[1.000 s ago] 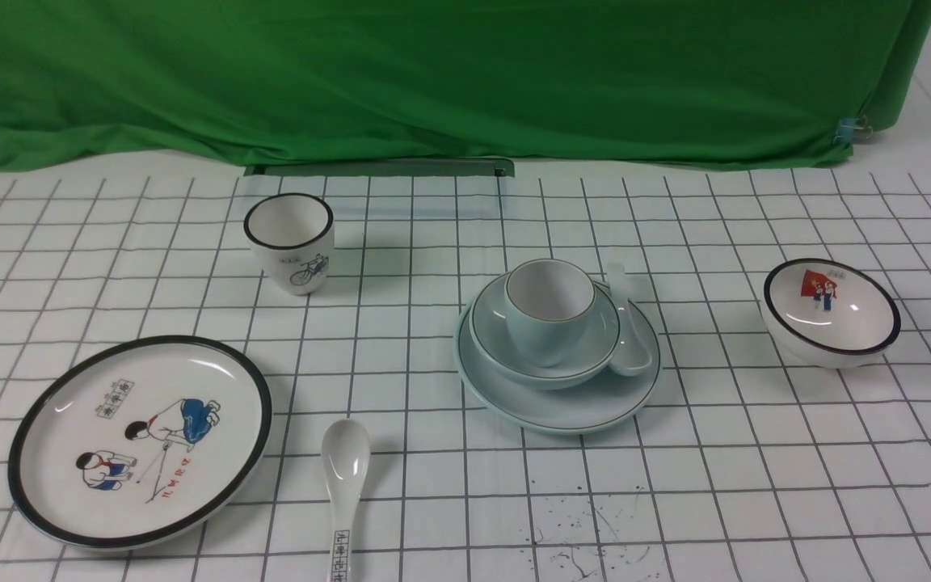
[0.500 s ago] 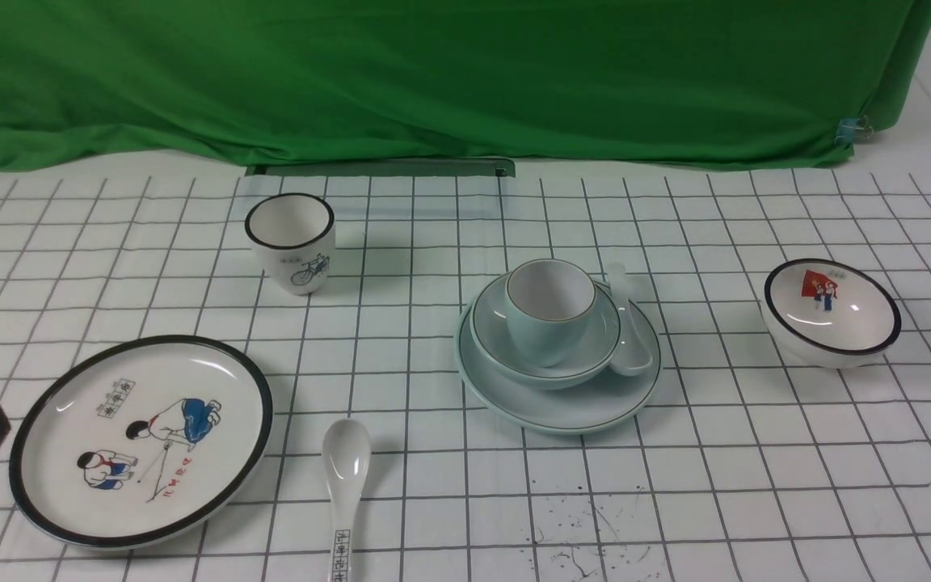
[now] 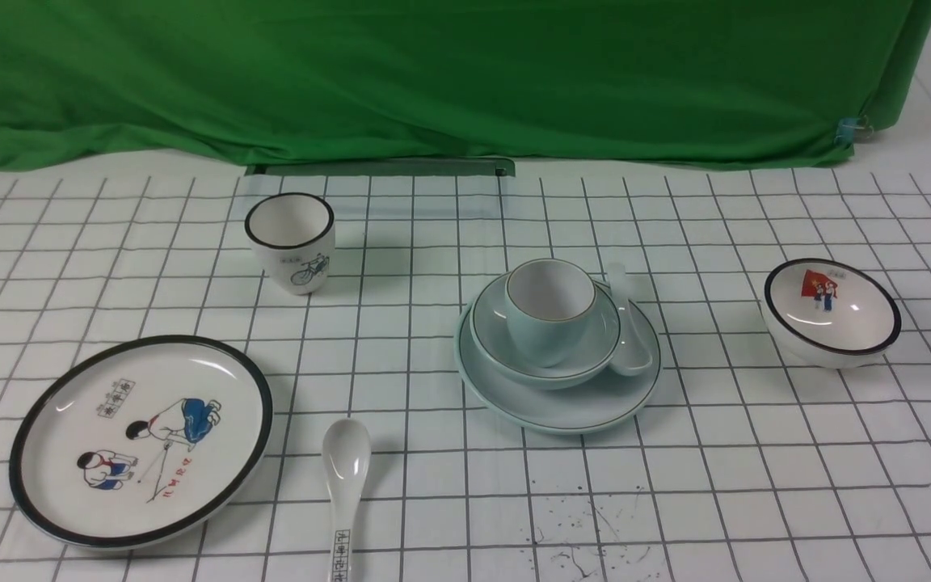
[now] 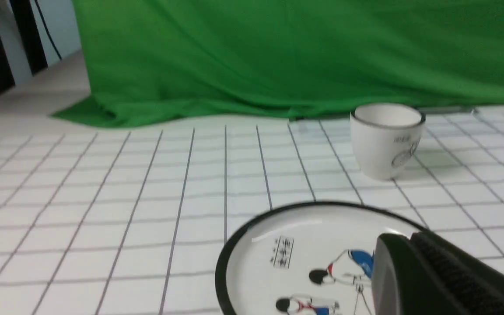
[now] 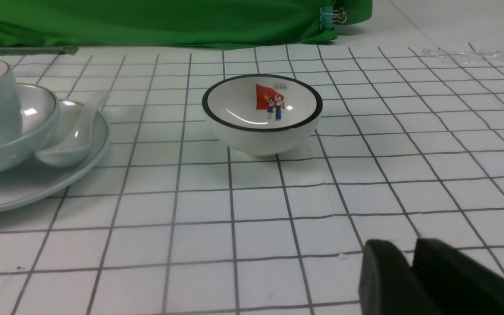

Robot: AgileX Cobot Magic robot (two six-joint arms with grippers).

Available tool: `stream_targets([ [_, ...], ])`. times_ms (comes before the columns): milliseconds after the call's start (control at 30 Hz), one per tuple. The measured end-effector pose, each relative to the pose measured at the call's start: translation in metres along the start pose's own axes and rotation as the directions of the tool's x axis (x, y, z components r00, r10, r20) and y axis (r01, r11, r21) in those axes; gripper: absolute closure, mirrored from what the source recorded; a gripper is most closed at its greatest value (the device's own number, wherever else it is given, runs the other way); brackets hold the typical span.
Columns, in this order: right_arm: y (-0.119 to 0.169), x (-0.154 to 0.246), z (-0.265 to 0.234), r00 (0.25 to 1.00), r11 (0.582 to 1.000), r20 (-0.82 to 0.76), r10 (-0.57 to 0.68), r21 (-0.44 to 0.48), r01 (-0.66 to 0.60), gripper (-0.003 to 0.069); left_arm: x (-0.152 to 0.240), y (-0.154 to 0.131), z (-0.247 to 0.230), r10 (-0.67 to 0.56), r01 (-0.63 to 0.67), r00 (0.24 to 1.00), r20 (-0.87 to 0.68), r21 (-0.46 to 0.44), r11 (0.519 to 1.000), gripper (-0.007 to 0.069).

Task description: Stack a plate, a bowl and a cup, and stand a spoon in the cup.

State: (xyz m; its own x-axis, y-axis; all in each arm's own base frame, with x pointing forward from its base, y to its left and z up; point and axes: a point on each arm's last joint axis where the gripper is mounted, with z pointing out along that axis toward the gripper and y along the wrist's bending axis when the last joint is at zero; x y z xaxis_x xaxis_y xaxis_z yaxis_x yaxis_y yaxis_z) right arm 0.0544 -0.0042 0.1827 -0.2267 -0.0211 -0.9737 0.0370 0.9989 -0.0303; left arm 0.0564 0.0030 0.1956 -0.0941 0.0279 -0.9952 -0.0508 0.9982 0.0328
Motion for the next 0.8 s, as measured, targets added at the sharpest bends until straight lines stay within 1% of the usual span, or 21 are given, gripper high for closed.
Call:
stream_targets([
  [67,0.0000,0.0000,0.0000,1.000,1.000,0.000,0.000,0.000,0.000,0.0515,0.0026,-0.0001,0.0000,-0.008,0.008,1.000,-0.028,-0.001,1.000,0.0654],
  [133,0.0000,0.0000,0.0000,1.000,1.000,0.000,0.000,0.000,0.000,0.0508,0.0059,0.0003,-0.0001,0.018,-0.019,0.998,-0.062,-0.010,1.000,0.0654],
  [333,0.0000,0.0000,0.0000,1.000,1.000,0.000,0.000,0.000,0.000,0.0491,0.0061,0.0028,-0.0002,0.018,-0.022,0.998,-0.066,-0.057,0.998,0.0654],
  [800,0.0000,0.0000,0.0000,1.000,1.000,0.000,0.001,0.000,-0.001,0.0446,0.0056,0.0030,-0.0002,0.014,-0.018,0.998,-0.061,-0.060,0.998,0.0654],
])
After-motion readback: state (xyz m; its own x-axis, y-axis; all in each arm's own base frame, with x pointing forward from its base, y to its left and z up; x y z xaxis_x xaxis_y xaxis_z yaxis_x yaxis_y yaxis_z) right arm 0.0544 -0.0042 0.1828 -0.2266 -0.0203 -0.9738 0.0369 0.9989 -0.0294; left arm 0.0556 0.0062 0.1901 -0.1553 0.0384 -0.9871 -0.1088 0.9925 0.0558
